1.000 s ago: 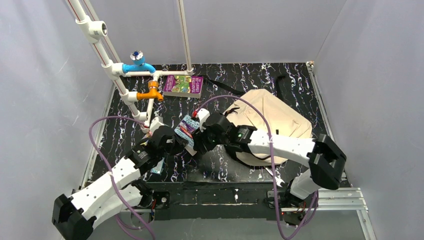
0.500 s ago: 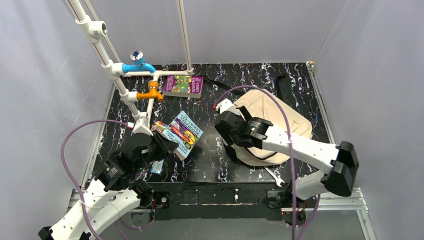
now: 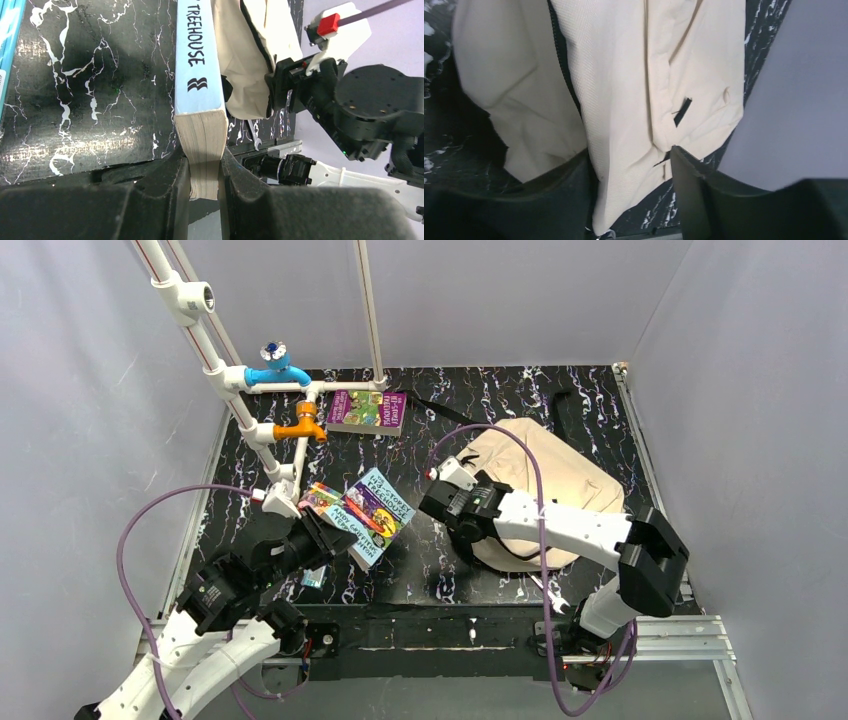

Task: Pack the student bag
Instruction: Place the book in the student bag.

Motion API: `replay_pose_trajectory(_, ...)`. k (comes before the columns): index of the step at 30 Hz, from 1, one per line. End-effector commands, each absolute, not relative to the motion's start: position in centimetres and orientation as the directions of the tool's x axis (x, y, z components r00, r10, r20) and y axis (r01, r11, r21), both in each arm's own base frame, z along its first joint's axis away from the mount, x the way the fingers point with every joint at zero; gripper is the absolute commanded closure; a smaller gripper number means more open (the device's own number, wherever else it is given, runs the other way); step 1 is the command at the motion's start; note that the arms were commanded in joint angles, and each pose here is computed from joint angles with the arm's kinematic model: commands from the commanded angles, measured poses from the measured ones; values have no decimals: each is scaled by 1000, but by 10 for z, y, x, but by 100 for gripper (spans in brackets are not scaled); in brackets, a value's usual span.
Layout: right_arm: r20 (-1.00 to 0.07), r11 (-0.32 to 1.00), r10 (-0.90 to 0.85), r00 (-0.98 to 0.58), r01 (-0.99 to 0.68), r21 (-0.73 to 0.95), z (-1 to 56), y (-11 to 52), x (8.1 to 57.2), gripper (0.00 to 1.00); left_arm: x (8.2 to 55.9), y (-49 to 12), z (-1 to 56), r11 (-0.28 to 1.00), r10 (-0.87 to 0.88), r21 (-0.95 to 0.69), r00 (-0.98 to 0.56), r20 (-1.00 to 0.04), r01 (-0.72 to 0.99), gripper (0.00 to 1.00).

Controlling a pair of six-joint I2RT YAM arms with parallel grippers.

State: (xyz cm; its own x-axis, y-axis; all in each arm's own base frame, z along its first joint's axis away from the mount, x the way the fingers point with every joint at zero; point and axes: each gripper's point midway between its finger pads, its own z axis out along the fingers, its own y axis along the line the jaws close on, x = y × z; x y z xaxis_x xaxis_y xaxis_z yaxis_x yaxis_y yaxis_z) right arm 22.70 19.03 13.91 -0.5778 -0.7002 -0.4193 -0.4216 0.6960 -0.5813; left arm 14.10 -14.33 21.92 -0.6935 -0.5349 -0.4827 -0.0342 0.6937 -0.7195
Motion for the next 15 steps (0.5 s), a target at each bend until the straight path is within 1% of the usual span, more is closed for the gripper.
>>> replay_pose_trajectory(1, -372, 641, -716, -591, -344, -687, 146, 172, 236, 44, 140, -149, 251, 640, -551, -768, -674, -491, 36, 100)
replay_pose_trajectory(2, -367, 636, -719, -591, -345, -690, 144, 172, 237, 52, 140, -149, 252, 639, -551, -769, -674, -492, 38, 100)
replay_pose_trajectory(5, -379, 640, -718, -584, -337, -691, 143, 177, 241, 85, 140, -149, 255, 636, -553, -771, -672, -493, 42, 100)
replay_pose_trajectory(7, -401, 655, -711, -577, -339, -675, 146, 184, 243, 97, 140, -150, 255, 635, -551, -772, -677, -487, 39, 100)
replay_pose_trajectory(8, -411, 663, -709, -573, -343, -665, 149, 188, 245, 99, 140, -152, 255, 634, -550, -773, -681, -483, 36, 100)
replay_pose_trajectory(12, -471, 696, -695, -544, -343, -631, 170, 203, 252, 99, 140, -160, 260, 607, -552, -794, -701, -452, 35, 100)
replay_pose_trajectory(15, -541, 742, -657, -525, -323, -587, 190, 210, 262, 99, 143, -171, 266, 565, -563, -824, -711, -421, 41, 100)
